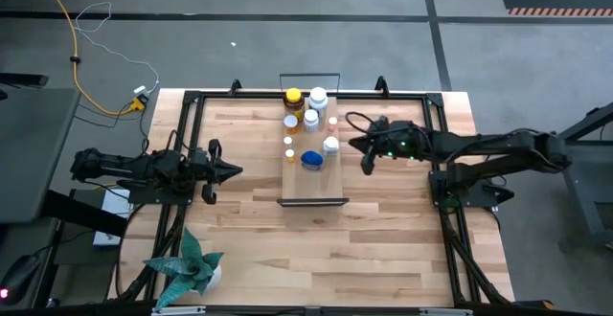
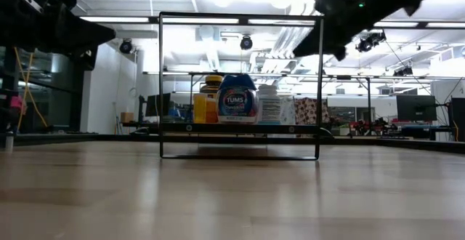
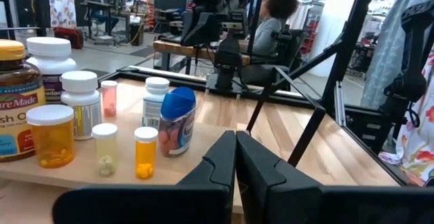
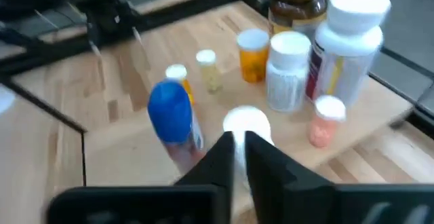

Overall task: Pick and place medicine bottles onto shelf by color
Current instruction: Return to Home Position

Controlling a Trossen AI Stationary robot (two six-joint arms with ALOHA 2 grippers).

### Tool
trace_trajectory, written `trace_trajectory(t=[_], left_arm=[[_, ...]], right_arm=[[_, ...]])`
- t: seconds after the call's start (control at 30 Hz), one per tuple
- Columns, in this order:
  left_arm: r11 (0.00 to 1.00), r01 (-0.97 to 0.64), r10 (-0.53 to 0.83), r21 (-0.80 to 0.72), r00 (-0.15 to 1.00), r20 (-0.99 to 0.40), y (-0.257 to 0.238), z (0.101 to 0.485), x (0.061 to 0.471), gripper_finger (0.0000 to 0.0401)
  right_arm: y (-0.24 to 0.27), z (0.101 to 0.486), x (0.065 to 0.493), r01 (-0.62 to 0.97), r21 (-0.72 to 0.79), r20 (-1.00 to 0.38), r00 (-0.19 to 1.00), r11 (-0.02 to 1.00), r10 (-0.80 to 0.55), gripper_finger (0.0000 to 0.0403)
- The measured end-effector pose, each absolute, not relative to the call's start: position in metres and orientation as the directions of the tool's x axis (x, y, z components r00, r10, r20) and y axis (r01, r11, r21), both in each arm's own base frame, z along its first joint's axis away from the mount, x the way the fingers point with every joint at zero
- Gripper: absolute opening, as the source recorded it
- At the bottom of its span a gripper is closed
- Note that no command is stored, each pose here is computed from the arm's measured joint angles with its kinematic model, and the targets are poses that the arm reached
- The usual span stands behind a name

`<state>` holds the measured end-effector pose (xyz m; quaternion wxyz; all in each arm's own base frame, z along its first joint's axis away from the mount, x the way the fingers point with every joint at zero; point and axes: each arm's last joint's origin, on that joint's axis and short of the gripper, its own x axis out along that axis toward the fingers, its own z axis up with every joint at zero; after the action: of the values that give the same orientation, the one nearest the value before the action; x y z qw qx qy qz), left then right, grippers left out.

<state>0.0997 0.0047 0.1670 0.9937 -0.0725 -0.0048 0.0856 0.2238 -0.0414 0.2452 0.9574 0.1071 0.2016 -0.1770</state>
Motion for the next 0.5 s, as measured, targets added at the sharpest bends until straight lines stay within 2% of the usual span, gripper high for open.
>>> trace_trajectory(t=[0.17, 0.33, 0.5], left_arm=[[0.975, -0.169, 0.171, -0.145, 0.985, -0.003, 0.005, 0.167, 0.1, 0.0], [0.975, -0.169, 0.17, -0.145, 0.985, -0.002, 0.005, 0.167, 0.1, 0.0001], [0.975, -0.169, 0.17, -0.145, 0.985, -0.002, 0.005, 0.167, 0.1, 0.0001]], right_arm=[[-0.034, 0.225, 0.197, 0.298, 0.199, -0.347, 0.912, 0.933, -0.218, 0.0032], [-0.03, 0.194, 0.169, 0.215, 0.257, -0.227, 0.961, 0.942, -0.158, 0.0004], [-0.024, 0.172, 0.148, 0.136, 0.25, -0.097, 0.989, 0.959, -0.115, 0.0007]])
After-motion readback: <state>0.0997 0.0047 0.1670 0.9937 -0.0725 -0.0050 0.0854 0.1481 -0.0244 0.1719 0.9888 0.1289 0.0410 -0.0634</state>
